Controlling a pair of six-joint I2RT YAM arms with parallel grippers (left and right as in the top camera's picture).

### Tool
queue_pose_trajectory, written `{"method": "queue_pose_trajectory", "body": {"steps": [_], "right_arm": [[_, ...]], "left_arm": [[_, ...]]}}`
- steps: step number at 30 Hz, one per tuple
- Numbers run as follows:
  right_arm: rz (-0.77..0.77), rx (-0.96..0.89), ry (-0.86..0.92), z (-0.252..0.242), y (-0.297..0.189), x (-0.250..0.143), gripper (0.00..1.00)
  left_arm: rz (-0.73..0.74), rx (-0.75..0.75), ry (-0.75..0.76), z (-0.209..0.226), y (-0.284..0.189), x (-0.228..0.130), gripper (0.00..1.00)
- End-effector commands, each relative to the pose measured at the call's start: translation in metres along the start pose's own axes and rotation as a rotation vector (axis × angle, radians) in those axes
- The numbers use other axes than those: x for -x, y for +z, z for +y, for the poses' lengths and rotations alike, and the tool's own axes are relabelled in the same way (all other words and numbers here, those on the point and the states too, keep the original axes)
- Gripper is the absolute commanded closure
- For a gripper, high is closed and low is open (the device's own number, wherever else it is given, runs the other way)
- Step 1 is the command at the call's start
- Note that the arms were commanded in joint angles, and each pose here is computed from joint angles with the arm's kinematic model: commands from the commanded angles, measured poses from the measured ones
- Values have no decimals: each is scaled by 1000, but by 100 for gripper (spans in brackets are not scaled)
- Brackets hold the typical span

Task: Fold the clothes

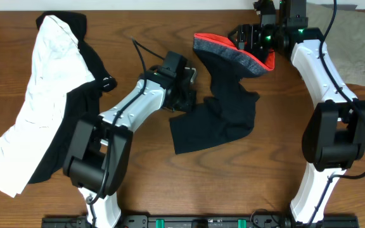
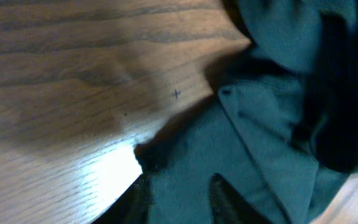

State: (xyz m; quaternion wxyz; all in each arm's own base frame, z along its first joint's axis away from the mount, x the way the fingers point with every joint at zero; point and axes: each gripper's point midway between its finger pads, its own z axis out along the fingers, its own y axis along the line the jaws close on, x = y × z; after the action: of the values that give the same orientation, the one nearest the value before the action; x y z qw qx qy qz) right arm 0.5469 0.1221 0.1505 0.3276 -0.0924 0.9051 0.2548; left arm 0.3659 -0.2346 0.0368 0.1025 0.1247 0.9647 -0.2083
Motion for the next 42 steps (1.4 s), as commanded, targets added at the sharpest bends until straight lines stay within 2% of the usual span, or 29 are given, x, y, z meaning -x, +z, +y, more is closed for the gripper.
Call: {"method": "queue_pose_trajectory", "body": {"steps": [1,5,12,19,32,34,37,38,39,42], "right_arm": [[-38,-8,-39,6,-14,15,1],[-37,-16,-46,5,-14,15,1],[-27,-36,-47,2,-15,12,1],[-26,-43,-46,0,-15,12,1],[-28,-47,-42,-3,-16,12,1],[-30,-50,-39,-5,-17,13,1],[-32,-54,-34,-9,-19,13,1],[-33,-56,-32,-10,-19,14,1],[-33,-57,-30,-11,-20,13,1],[-30,-61,-24,-14,-21,13,1]], "left_arm": [[22,20,-129,7,11,-5,60],[28,44,-148,13,15,-7,57],[14,101,-193,23,15,-6,57],[33,107,-200,25,20,-10,68],[44,123,-181,19,27,-15,69],[45,122,-181,19,27,-15,72],[42,122,-188,19,27,-14,81],[42,122,-188,19,27,-14,90],[42,122,-188,19,27,-14,94],[40,122,-188,20,27,-13,94]]}}
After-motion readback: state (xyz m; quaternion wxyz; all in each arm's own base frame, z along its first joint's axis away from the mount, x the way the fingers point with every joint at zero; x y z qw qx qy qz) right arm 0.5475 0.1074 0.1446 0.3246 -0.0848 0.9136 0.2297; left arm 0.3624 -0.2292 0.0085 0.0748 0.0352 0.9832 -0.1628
